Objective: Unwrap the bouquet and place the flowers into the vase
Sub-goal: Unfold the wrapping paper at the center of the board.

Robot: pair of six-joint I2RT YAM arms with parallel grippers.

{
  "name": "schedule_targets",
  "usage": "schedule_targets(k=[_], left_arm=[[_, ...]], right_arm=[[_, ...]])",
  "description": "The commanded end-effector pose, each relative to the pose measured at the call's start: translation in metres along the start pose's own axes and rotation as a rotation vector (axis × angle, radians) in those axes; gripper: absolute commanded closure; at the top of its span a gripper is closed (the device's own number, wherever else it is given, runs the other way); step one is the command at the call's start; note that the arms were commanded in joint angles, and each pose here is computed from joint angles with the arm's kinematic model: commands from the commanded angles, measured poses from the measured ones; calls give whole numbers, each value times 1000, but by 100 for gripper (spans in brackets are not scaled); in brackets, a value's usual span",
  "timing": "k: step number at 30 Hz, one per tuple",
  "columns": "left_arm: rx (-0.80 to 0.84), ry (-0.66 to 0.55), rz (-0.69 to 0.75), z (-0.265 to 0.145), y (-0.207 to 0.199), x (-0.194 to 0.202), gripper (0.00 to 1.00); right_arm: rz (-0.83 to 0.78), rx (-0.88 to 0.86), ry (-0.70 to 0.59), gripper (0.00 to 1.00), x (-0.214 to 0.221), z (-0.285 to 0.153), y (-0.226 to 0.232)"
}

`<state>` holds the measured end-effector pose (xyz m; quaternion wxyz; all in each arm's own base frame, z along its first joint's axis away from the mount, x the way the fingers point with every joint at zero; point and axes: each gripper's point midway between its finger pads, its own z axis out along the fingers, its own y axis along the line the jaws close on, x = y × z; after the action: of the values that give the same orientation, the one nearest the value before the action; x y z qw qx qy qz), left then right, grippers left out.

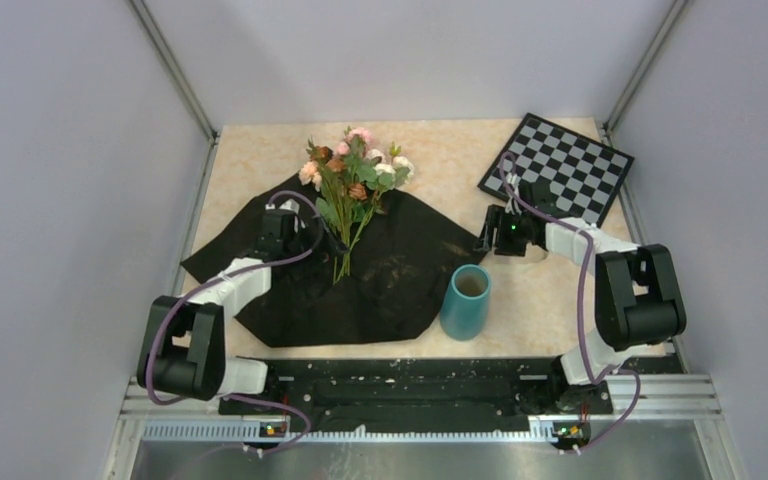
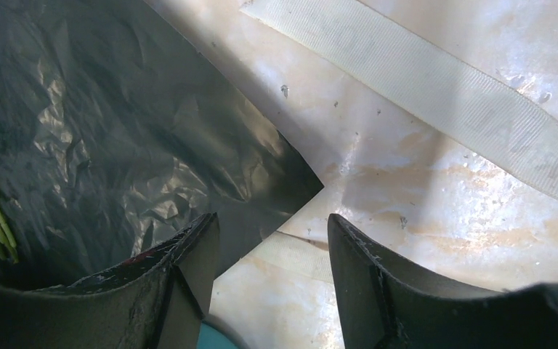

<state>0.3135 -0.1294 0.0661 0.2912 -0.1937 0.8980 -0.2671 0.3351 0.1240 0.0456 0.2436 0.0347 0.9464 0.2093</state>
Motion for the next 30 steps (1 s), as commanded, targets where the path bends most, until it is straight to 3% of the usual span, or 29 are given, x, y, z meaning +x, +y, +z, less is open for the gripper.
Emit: schedule_targets(k=[1,8,12,22,30], left_arm=[[31,-6,-5,8,-4,-1,1],[36,-16,-1,15,-3,-3,1],[26,-16,-1,19,1,-2,1],[-39,-2,-16,35,23,5,1],[-57,-21,-29,48,30,-6,1]], right_arm=[[-6,8,-33,43,-11,2,-2],[-3,-12,-15,51,-9,13,-1],[2,-21,-9,60,-8,18,-1],[12,-23,-32,100,-20,29,-1],[13,-3,-58,100,-44,44,-3]])
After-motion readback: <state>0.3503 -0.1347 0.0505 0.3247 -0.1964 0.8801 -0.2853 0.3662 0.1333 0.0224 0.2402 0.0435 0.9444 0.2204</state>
